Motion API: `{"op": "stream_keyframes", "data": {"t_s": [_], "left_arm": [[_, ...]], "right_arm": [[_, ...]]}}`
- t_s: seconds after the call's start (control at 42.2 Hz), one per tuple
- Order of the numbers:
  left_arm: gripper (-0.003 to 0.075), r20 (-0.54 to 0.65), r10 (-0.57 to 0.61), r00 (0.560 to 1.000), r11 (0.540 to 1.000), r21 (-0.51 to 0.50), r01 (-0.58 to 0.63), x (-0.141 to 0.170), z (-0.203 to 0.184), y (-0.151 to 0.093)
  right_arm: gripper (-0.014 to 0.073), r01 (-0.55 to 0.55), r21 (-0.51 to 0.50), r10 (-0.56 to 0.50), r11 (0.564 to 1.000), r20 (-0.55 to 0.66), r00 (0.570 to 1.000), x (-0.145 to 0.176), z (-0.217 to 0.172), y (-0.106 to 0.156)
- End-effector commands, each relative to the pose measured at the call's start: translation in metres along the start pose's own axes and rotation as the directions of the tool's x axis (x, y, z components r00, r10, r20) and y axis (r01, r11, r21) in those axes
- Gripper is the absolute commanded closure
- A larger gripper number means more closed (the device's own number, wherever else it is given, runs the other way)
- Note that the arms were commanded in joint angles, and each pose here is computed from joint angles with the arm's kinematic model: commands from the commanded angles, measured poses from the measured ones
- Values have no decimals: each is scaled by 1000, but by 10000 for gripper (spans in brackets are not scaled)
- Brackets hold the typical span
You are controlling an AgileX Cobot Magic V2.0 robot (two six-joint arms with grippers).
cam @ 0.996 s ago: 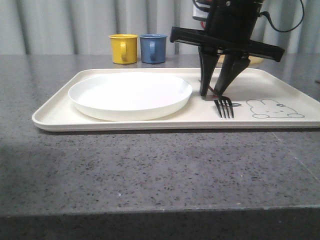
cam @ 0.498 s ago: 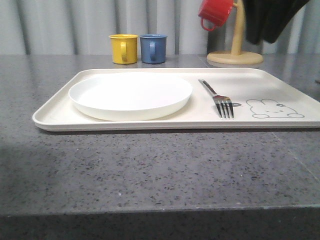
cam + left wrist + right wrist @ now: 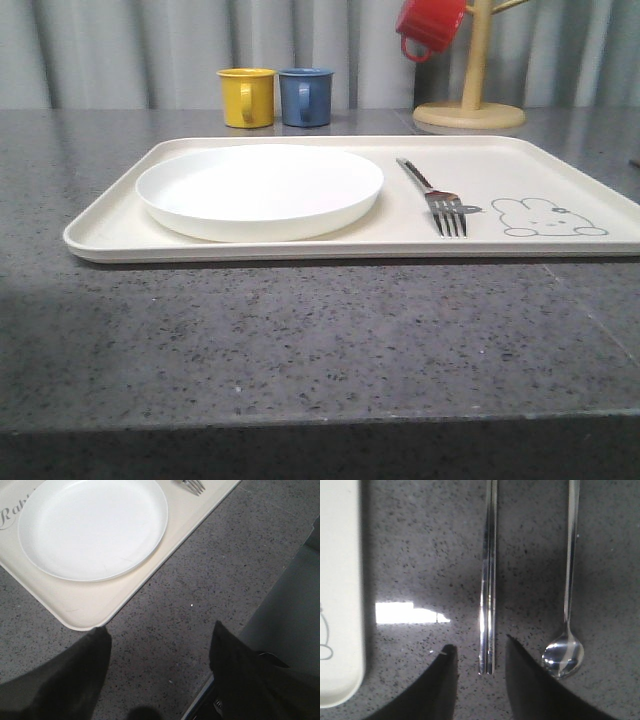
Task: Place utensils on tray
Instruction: 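Grasp the metal chopsticks from the table with the right gripper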
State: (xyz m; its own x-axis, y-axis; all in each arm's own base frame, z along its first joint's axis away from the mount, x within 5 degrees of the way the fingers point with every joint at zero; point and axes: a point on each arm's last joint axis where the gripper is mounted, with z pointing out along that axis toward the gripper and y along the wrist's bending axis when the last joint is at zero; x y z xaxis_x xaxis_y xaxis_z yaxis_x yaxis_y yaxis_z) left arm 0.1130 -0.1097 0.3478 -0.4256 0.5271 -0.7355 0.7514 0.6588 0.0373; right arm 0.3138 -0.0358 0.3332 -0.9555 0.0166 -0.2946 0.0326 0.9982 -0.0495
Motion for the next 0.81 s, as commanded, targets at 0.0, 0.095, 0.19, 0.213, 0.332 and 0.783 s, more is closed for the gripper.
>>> {"op": "stream_keyframes", "data": {"t_s": [0.0, 0.095, 0.19, 0.213, 0.332, 0.783], "left_arm": [[300, 103, -10, 995, 1000, 2, 10, -13, -7, -1], [300, 103, -10, 995, 1000, 2, 10, -13, -7, -1], [300, 103, -10, 995, 1000, 2, 10, -13, -7, -1], [300, 103, -10, 995, 1000, 2, 10, -13, -7, -1], [300, 103, -10, 995, 1000, 2, 10, -13, -7, -1], [300, 103, -10, 995, 1000, 2, 10, -13, -7, -1]], "right_arm": [[319, -11, -10, 11, 1000, -72, 997, 8, -5, -8], [319, -15, -15, 13, 1000, -112, 994, 4, 9, -9], [319, -15, -19, 12, 1000, -149, 989, 1, 22, -10], [319, -15, -20, 11, 1000, -156, 988, 0, 25, -10], [319, -15, -23, 10, 1000, -192, 981, -3, 39, -10], [323, -21, -39, 11, 999, -237, 971, -7, 59, -9]]}}
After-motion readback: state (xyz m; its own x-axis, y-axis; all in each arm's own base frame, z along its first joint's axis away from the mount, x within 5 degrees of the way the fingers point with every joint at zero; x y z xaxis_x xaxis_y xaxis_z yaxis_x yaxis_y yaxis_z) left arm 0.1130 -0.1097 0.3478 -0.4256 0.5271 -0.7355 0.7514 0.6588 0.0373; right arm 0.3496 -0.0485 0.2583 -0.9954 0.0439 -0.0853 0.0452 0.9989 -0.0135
